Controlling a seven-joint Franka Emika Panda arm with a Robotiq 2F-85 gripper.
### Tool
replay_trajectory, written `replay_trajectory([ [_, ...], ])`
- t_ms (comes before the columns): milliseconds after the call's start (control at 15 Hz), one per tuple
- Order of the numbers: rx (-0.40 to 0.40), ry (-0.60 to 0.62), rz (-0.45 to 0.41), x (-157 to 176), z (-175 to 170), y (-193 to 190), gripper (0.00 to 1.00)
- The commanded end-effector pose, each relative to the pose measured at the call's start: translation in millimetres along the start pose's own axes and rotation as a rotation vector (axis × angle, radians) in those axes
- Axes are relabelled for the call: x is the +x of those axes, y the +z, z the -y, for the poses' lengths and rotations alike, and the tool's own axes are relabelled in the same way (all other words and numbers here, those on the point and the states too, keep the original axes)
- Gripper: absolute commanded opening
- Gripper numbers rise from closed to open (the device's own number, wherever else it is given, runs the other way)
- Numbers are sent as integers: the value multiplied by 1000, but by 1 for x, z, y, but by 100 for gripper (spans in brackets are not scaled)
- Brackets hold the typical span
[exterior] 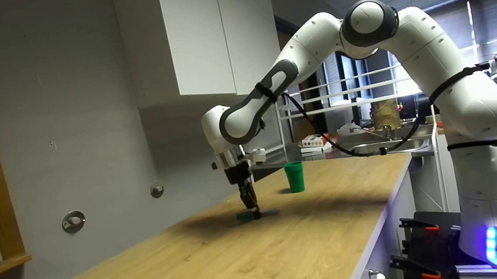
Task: Pick the pen on the counter and put it in the cup
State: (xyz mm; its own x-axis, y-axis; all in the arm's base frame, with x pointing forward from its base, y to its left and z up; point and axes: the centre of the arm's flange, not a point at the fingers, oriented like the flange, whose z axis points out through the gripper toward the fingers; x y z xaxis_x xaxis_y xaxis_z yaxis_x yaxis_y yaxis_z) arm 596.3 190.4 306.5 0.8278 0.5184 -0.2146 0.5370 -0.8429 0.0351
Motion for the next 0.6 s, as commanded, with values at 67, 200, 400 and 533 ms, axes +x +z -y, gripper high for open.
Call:
replay_trajectory([
  [67, -55, 128, -57, -31, -15, -34, 7],
  [200, -79, 219, -106, -48, -24, -54, 7],
  [400, -111, 368, -184, -74, -34, -84, 7],
  [533, -121, 472, -225, -91, -40, -98, 7],
])
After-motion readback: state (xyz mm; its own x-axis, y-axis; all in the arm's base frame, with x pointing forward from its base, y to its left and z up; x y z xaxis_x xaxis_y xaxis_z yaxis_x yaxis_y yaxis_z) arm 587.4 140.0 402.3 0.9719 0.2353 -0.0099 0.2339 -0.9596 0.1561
